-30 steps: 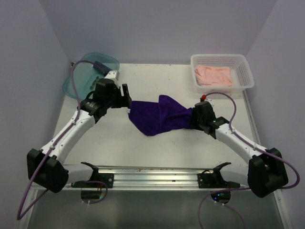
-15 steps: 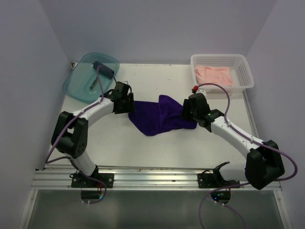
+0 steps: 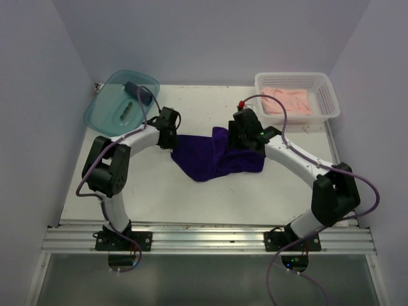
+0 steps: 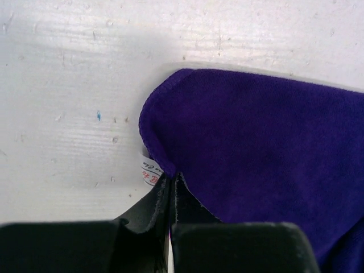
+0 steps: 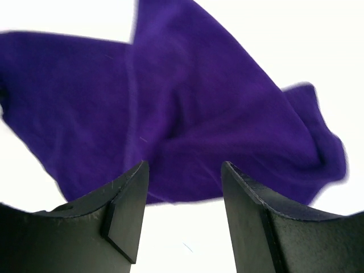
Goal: Roll the towels
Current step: Flatten the towel
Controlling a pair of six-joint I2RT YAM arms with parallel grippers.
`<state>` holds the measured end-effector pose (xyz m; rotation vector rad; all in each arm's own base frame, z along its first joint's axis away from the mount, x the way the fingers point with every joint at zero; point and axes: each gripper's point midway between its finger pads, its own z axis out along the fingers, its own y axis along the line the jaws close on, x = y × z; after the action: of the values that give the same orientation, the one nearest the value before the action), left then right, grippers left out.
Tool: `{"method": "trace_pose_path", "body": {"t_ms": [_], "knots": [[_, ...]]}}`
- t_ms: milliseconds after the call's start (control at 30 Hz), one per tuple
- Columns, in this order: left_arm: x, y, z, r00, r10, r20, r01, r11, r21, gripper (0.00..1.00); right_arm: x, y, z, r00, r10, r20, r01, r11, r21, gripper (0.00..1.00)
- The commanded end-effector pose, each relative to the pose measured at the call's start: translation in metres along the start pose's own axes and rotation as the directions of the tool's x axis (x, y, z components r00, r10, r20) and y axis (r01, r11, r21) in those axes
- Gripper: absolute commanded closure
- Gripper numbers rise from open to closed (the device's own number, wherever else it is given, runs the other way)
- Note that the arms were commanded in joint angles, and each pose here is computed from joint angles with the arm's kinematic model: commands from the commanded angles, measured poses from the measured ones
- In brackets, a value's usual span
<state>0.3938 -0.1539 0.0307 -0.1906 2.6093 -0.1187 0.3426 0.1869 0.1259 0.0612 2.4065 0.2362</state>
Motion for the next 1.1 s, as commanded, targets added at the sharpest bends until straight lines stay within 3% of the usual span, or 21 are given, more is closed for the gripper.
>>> {"method": "trace_pose_path", "body": {"t_ms": [0,67,100,367,933,1000,1067], "knots": [[-0.003,0.008,-0.018,0.999,-0.023,0.043,0.022,1.0,0.006,1.0,-0.019,0.028,0.005,0.991,-0.136,0.006,0.136,0.99,0.035,0.42],[-0.002,0.007,-0.037,0.997,-0.04,0.068,0.037,0.998,0.045,1.0,-0.039,0.041,0.013,0.988,-0.151,0.03,0.149,0.987,0.056,0.43],[0.003,0.009,-0.041,0.997,-0.046,0.064,0.042,0.998,0.049,1.0,-0.029,0.043,0.031,0.985,-0.171,-0.012,0.171,0.982,0.075,0.44],[0.045,0.018,-0.081,0.992,-0.114,0.049,0.106,0.983,0.147,1.0,-0.051,0.072,0.086,0.976,-0.214,-0.027,0.215,0.971,0.101,0.48],[0.071,0.015,-0.077,0.994,-0.111,-0.006,0.109,0.973,0.201,1.0,-0.013,0.093,0.146,0.958,-0.265,-0.109,0.274,0.958,0.085,0.51],[0.071,0.014,-0.077,0.994,-0.112,-0.007,0.111,0.972,0.206,1.0,-0.008,0.093,0.152,0.953,-0.277,-0.123,0.289,0.953,0.09,0.55],[0.071,0.014,-0.077,0.994,-0.113,-0.009,0.112,0.972,0.205,1.0,-0.007,0.092,0.155,0.952,-0.278,-0.125,0.291,0.952,0.097,0.67]]}}
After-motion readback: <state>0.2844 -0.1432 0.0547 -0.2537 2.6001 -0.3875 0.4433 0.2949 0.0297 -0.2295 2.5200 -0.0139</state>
